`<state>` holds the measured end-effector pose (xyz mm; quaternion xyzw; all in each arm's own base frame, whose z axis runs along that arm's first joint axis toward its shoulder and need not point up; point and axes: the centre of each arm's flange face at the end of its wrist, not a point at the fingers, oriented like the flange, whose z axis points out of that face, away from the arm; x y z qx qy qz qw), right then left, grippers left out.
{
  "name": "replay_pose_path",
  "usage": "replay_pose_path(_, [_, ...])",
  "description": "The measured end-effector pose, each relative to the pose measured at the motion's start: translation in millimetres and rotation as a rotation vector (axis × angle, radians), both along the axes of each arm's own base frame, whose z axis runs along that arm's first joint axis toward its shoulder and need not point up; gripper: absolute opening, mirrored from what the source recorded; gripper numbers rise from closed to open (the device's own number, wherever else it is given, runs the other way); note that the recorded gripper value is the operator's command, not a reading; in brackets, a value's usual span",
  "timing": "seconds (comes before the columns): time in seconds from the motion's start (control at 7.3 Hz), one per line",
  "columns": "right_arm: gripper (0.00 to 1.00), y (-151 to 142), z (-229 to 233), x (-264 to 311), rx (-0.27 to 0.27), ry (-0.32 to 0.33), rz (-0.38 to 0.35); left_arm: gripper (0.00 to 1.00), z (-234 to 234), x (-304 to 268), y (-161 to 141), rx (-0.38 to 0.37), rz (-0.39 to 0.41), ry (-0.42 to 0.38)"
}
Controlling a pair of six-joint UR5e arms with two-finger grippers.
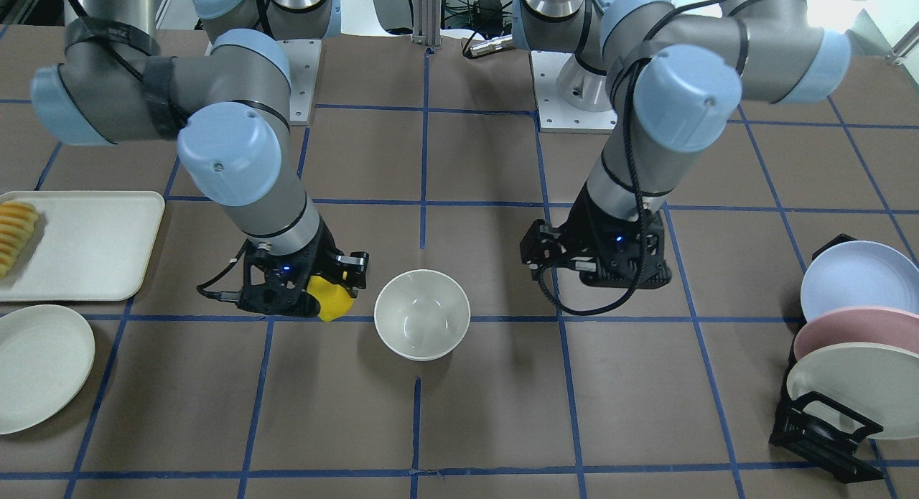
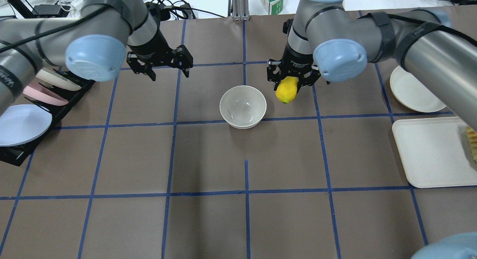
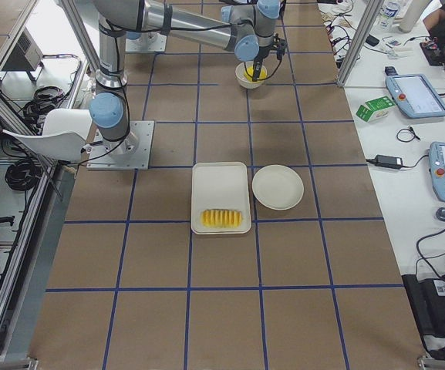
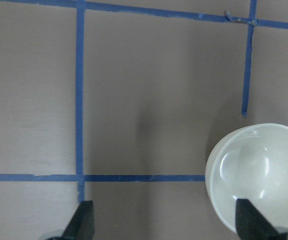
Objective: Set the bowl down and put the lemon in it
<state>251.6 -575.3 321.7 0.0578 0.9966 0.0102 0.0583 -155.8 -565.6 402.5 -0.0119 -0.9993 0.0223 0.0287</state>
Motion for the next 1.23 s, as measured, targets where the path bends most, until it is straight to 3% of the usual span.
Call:
replay_pose_path(0.55, [0.00, -5.4, -41.5, 99.7, -0.011, 0.012, 0.016, 1.00, 64.5, 49.3, 46.2, 0.028, -0.094, -0.058])
replay_pose_path(1.1, [0.00, -7.2, -78.8, 111.5, 0.029, 0.025, -0.013, 1.00, 87.6, 43.1, 70.6, 0.007, -0.116, -0.056])
replay_pose_path(1.23, [0.20, -7.7, -86.5, 112.4, 0.041, 0.026, -0.013, 1.00, 89.2, 42.8, 72.6, 0.002, -0.113, -0.054])
